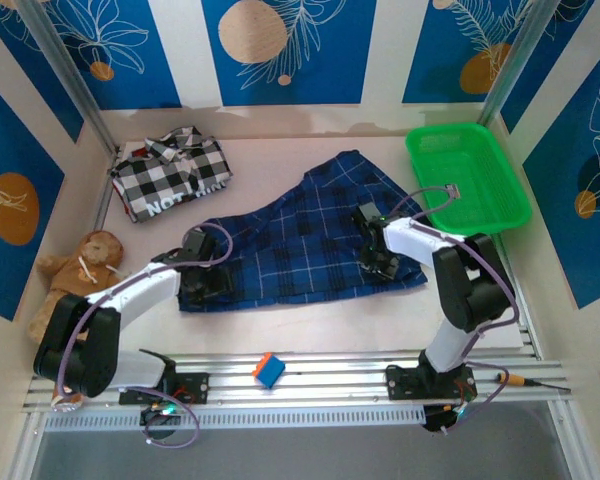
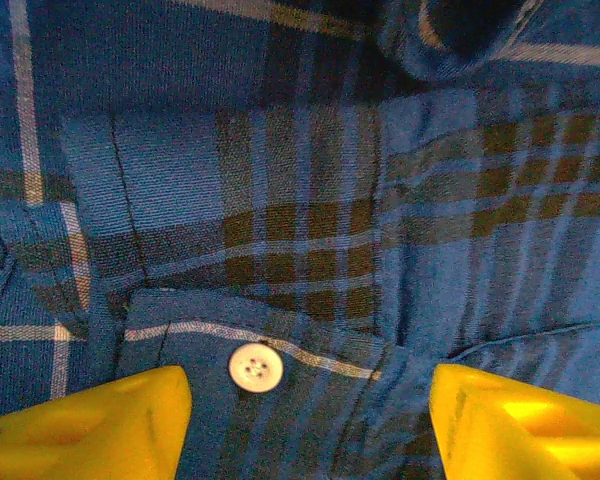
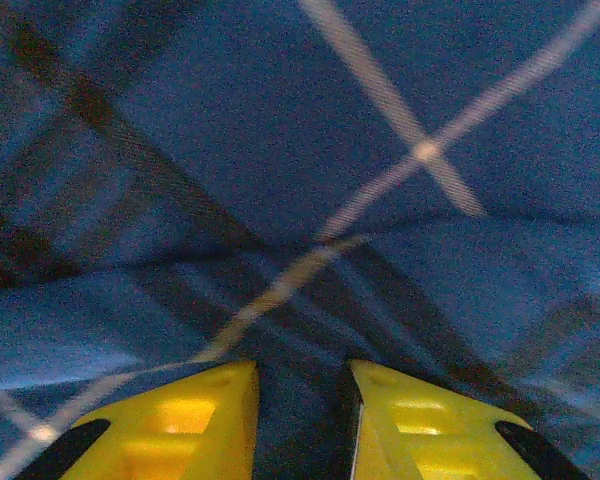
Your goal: Fold and stack the long sleeve shirts
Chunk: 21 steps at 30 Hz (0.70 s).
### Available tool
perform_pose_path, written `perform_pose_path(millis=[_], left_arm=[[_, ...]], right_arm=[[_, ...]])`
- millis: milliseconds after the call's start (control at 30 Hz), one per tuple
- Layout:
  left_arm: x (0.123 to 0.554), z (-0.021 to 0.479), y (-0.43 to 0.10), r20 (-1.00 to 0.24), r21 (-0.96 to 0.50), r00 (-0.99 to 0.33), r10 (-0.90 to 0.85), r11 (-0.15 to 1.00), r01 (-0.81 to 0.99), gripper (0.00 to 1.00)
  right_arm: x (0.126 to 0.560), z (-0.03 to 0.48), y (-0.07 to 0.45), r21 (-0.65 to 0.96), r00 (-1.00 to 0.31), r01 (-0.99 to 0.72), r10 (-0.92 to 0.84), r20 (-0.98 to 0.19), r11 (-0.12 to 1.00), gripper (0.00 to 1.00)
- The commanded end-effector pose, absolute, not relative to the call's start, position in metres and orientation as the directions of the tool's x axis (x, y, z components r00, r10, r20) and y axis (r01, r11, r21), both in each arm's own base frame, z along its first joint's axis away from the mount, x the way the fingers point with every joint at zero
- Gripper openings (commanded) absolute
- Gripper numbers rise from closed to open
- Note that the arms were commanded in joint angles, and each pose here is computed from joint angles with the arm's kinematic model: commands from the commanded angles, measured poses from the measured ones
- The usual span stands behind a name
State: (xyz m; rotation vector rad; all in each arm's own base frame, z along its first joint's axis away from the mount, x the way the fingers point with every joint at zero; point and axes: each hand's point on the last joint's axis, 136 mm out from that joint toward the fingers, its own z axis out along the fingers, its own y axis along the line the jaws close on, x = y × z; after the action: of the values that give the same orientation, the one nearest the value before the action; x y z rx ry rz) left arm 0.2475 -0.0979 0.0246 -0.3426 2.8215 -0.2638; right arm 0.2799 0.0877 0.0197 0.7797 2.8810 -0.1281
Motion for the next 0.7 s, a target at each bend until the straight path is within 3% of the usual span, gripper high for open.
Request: perform_pose_path(millis=[0, 333, 500, 667], left_arm=[[0.232, 0.01, -0.09, -0.221, -0.187, -0.944, -0.244, 0.961, -0.205, 0.65], [0.208, 0.028, -0.114, -0.173, -0.315, -0.959, -0.223, 0.935, -0.161, 0.63], [0.222, 0.095, -0.111, -0.305, -0.335, -0.927, -0.217, 0.936, -0.109, 0.73], [0.255, 0.141, -0.108, -0.393, -0.23, -0.914, -0.1, 0.973, -0.008, 0.77]], right_arm=[[0.245, 0.021, 0.061, -0.143, -0.821, 0.568, 0.547, -0.164, 0.81, 0.3], [0.209, 0.025, 0.033, -0.194, -0.808, 0.589, 0.566, -0.164, 0.784, 0.3], [0.213, 0.04, 0.029, -0.169, -0.801, 0.596, 0.565, -0.198, 0.785, 0.3], [0.222, 0.063, 0.032, -0.116, -0.806, 0.575, 0.537, -0.25, 0.81, 0.3]])
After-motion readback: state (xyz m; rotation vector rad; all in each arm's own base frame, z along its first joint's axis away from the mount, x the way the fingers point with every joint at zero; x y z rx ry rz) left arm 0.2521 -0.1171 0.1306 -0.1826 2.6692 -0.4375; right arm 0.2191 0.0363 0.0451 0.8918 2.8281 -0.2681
